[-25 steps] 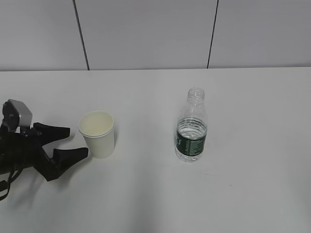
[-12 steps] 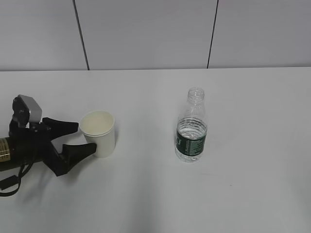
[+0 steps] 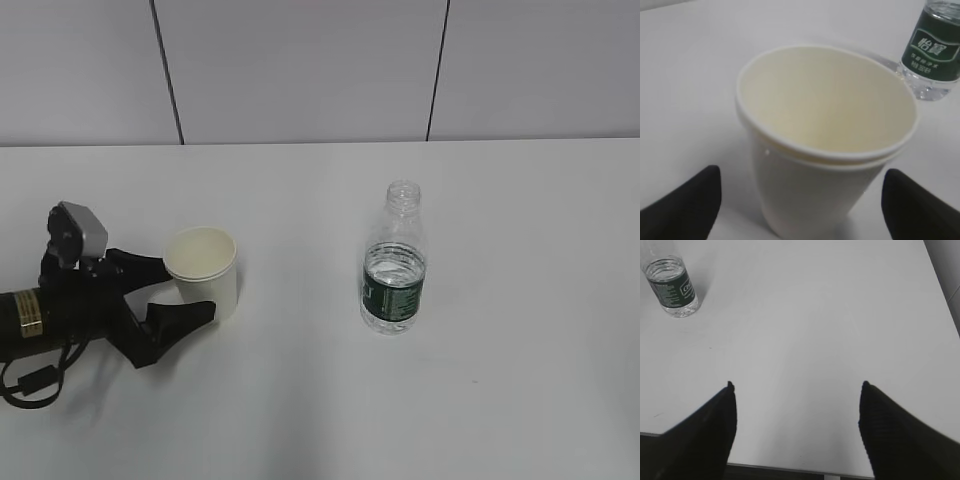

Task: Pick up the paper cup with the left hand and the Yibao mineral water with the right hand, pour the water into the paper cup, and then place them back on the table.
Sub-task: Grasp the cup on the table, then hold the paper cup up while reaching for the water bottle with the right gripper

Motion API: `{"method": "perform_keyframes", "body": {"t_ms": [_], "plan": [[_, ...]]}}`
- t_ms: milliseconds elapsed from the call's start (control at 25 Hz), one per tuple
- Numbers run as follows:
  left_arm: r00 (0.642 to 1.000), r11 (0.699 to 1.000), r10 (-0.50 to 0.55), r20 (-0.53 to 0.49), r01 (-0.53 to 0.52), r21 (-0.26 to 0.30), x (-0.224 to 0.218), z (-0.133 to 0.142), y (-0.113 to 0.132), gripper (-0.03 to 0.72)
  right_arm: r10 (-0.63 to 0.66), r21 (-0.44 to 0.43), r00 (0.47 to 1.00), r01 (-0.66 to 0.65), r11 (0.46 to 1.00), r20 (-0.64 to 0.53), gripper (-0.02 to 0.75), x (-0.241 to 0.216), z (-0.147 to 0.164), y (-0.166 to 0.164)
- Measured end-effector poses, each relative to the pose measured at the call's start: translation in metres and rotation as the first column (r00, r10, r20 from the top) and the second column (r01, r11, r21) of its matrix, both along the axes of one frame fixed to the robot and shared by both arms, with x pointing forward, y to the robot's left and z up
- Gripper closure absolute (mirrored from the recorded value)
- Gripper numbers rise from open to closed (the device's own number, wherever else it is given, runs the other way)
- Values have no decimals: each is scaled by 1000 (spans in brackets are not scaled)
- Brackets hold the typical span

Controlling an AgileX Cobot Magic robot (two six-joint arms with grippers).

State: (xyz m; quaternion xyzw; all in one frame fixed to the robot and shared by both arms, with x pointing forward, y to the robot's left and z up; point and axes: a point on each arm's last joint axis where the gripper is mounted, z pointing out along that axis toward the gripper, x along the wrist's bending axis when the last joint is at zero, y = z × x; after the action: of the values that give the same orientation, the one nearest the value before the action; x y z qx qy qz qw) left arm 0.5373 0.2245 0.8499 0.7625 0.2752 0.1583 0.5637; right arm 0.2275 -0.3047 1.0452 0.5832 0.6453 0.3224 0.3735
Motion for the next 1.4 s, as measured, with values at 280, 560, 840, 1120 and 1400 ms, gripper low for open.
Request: {"method": "perform_keyframes", "body": {"t_ms": [280,560,840,1120,1400], "plan": [[999,1000,-20,38,20,-3,9,5,-9,94,0,0,1000,0,1000,0,146,0,0,0],[999,1000,-28,17,28,-9,8,-2,-19,94,0,0,1000,0,1000,0,146,0,0,0],[1000,1000,9,10,-9,-18,10,-4,-20,95,0,0,1000,0,1000,0,146,0,0,0],[1000,1000,16,13,-15,-20,12,-4,-19,99,-1,-1,1000,1,1000,0,146,0,0,0],[1000,1000,16,13,-16,-20,12,-4,-19,103,-1,-1,1000,1,1000,0,146,0,0,0]]}}
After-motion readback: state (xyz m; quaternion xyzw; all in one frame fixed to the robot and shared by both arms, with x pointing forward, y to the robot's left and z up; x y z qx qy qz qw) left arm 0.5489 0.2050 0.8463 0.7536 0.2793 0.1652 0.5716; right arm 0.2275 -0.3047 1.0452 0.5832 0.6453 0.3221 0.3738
